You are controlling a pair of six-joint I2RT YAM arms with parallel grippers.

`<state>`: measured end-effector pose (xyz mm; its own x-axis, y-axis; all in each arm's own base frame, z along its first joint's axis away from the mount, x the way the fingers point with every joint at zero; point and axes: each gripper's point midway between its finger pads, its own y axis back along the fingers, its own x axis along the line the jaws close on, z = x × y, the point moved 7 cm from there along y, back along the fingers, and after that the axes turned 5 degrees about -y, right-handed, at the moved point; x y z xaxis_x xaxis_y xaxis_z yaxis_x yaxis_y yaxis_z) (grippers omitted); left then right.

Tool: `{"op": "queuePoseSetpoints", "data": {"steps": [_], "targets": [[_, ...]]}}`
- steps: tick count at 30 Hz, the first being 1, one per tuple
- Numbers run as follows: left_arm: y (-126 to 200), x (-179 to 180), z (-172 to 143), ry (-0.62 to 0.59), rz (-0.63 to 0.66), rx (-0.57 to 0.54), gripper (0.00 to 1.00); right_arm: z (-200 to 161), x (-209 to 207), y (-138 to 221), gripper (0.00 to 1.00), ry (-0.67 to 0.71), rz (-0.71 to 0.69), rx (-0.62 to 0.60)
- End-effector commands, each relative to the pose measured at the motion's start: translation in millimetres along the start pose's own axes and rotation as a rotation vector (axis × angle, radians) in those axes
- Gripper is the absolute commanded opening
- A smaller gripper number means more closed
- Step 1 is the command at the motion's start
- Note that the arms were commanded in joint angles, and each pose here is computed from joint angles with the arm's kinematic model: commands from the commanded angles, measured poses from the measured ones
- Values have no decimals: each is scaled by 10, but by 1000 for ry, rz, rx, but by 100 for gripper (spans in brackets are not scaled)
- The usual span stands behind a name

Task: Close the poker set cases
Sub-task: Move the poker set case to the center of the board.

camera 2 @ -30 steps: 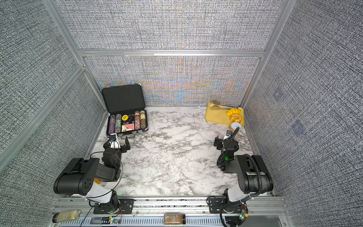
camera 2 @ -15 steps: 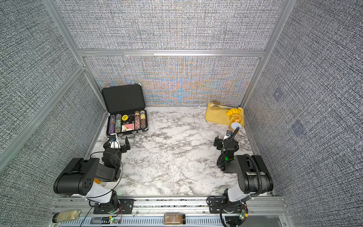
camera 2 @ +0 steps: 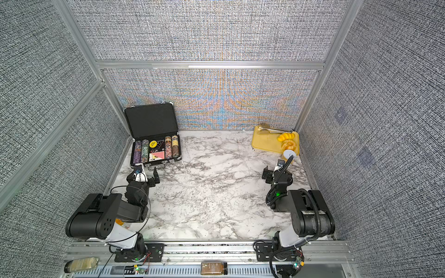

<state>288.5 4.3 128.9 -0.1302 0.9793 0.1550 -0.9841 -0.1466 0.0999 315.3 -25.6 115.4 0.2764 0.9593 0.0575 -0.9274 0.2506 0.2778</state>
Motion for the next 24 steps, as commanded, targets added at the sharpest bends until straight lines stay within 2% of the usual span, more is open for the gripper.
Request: {"op": "queuePoseSetpoints", "data": {"steps": [1,6,9,10,12,16,20,24], "targets": [[-4,15,62,12,9,-32,99,37,4,-6,99,-8,2,-17],[30,26,114,7,12,-49,99,86,63,23,99,20,49,-12],[40,75,285,16,36,-45,99,258,175,87,99,60,69,13],[30,91,352,13,41,-29,99,271,213,94,99,62,75,55],[23,118,478,13,48,8,99,336,325,103,99,60,96,100],[-12,231,685,33,114,121,99,506,748,156,99,194,149,140],[-95,248,721,33,76,277,99,744,1202,144,99,152,272,232],[-159,295,716,82,53,375,99,955,1738,159,99,144,385,286]]}}
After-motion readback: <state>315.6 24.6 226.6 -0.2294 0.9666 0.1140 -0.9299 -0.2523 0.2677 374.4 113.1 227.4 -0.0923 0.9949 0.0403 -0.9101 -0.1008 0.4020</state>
